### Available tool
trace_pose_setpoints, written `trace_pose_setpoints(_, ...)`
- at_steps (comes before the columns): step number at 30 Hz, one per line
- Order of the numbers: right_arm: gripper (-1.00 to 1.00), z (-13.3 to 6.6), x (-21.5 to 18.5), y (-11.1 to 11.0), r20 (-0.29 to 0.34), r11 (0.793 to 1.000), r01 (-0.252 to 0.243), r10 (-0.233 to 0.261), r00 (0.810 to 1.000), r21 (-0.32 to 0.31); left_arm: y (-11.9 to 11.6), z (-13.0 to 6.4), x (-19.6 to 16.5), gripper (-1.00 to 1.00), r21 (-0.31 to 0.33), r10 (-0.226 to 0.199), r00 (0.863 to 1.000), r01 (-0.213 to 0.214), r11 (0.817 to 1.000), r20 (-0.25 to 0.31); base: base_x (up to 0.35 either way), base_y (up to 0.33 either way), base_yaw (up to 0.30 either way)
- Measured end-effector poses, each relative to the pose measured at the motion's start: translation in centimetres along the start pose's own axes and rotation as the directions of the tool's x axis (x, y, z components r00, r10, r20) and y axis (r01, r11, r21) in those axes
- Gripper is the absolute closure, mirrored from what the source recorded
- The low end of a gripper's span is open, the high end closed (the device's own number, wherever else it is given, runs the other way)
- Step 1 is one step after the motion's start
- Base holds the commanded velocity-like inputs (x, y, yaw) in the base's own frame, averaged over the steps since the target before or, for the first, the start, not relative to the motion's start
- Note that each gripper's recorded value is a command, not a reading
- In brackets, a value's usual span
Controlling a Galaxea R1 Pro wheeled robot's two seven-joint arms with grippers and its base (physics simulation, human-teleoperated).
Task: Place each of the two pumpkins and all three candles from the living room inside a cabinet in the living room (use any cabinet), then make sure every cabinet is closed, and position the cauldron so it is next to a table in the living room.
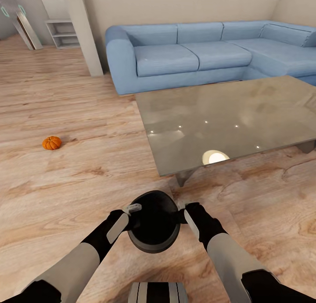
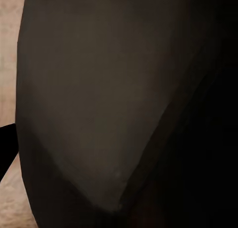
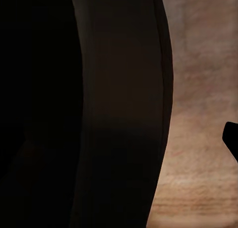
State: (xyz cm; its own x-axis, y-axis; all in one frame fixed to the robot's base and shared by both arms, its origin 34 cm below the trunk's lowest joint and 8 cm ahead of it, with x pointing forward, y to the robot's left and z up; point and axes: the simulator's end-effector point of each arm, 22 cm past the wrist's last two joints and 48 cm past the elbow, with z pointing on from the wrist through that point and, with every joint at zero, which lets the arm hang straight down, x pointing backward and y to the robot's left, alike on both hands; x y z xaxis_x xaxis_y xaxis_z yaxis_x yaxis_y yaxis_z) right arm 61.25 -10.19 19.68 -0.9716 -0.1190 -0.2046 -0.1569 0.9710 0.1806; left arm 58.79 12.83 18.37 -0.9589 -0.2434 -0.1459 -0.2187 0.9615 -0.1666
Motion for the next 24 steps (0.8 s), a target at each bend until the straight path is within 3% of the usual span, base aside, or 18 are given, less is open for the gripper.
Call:
trace_pose_setpoints(7,-1.0,-2.3,-4.4,0.1,0.116,1.0,-0.004,0.004,0.993,-0.004,-1.4,-1.3,-1.9,-1.0,0.038,0.01,0.998,-0.013,0.999,0.06,0.0,0.0,0.0)
trace_pose_setpoints(24,-1.0,-3.5,-5.0,0.4,0.143,1.0,-0.002,0.003,0.99,-0.006,-1.7,-1.8,-1.8,-1.0,0.047,0.012,0.997,-0.015,0.999,0.076,0.0,0.0,0.0)
